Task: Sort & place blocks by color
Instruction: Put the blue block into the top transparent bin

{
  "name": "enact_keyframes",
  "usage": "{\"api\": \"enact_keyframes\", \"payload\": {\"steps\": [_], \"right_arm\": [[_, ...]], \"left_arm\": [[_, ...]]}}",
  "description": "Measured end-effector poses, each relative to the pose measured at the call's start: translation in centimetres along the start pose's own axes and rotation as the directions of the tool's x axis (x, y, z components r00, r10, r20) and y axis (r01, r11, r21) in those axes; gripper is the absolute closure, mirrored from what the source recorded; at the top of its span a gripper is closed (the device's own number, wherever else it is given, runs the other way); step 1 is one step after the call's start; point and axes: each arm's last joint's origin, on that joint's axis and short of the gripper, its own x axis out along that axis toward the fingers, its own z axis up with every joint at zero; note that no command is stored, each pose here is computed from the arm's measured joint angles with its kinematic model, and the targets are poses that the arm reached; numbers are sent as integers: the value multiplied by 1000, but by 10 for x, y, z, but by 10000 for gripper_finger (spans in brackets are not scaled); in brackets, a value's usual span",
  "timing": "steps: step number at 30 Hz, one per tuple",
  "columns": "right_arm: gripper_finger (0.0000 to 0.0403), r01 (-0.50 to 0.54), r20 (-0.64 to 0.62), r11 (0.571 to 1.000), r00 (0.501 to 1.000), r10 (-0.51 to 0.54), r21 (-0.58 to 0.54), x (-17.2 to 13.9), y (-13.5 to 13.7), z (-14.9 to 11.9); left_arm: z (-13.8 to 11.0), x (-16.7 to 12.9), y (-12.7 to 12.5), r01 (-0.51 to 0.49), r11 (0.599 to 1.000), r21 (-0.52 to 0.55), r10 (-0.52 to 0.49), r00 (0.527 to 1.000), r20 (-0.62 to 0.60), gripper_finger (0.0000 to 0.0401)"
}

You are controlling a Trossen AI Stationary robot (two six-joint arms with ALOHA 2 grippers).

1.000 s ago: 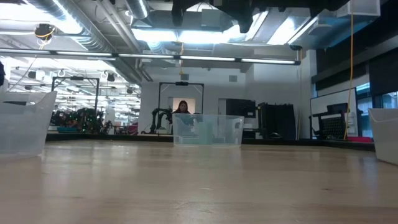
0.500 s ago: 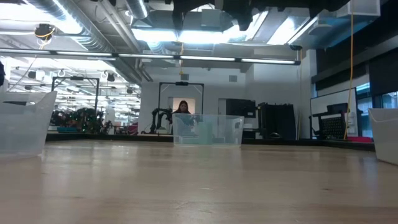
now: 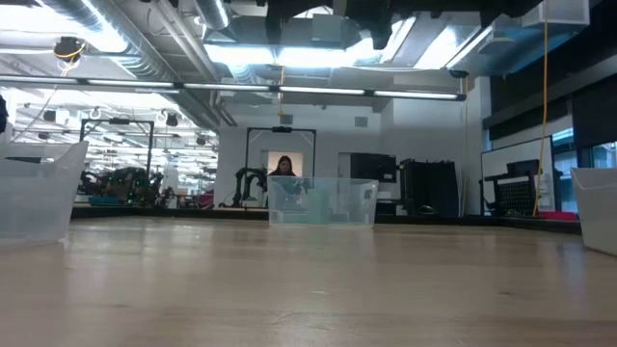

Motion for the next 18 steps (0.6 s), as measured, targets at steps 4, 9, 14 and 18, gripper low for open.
{"api": "enact_keyframes", "payload": {"steps": [4,9,14,18], "right_arm": [[170,11,13,1000,1000,-11,10,0,0,2],[169,5,-8,1000,1000,-4,28,0,0,0],[169,-6,-31,1000,999,7,29,1,0,-3],[173,-11,-18,1000,1000,11,29,1,0,-3]], "left_arm": [[3,0,0,-22,999,30,20,999,39,288],[5,0,0,-28,998,48,25,998,65,288],[13,-2,-2,-5,998,66,-2,994,112,288],[13,-2,-2,10,997,70,-17,995,94,288]]}}
